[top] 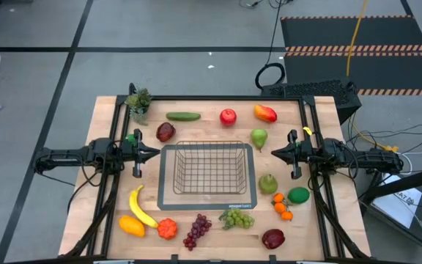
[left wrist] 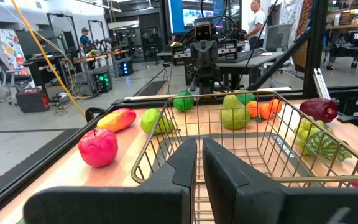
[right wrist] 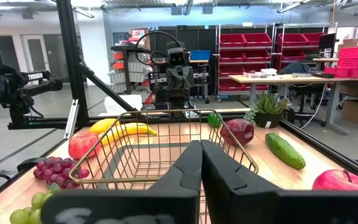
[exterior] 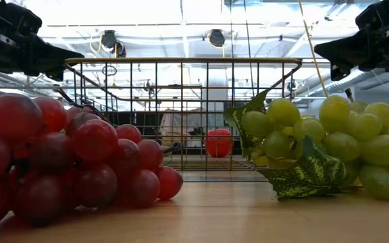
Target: Build produce basket
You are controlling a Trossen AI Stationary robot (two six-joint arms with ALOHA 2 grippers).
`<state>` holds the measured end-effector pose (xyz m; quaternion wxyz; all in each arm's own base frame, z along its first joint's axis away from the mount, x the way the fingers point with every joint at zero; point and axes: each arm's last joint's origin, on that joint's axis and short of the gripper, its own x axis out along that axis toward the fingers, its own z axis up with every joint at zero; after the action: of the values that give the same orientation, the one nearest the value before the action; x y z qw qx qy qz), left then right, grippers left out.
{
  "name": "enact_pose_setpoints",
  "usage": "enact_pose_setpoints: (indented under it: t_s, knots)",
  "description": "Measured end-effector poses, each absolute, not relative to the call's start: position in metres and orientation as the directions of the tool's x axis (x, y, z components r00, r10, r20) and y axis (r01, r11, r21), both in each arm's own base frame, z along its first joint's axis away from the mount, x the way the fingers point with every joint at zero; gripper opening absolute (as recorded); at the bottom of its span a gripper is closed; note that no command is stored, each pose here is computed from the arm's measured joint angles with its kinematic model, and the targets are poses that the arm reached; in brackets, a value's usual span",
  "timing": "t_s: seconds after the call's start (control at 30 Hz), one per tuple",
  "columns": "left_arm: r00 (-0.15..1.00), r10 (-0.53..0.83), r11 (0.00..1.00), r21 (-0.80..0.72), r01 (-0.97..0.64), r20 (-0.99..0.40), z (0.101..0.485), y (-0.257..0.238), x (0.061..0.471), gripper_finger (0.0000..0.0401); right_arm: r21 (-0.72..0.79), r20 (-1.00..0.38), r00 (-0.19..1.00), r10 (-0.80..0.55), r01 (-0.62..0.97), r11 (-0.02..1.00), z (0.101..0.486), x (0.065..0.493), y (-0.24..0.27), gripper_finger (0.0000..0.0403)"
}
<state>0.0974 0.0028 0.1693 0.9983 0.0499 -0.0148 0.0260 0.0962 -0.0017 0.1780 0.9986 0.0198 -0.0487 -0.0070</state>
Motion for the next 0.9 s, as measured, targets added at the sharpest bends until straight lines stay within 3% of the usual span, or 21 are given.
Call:
enact_pose_setpoints:
  t_s: [0.43, 0.73, 0.9]
  knots:
    - [0.998, 0.050, 0.994, 0.099, -0.053, 0.032, 0.169, 0.003, 0.097, 0.0031, 0.017, 0.079, 0.995, -0.056, 0.055, 0.998, 0.177, 0.097, -0.003, 0.0000]
    - [0.998, 0.050, 0.994, 0.099, -0.053, 0.032, 0.169, 0.003, 0.097, 0.0031, 0.058, 0.183, 0.978, -0.097, 0.088, 0.994, 0.188, 0.098, -0.004, 0.0000]
    - [0.998, 0.051, 0.994, 0.099, -0.054, 0.032, 0.169, 0.003, 0.097, 0.0031, 0.003, 0.193, 0.976, -0.097, 0.098, 0.995, 0.231, 0.099, -0.004, 0.0000]
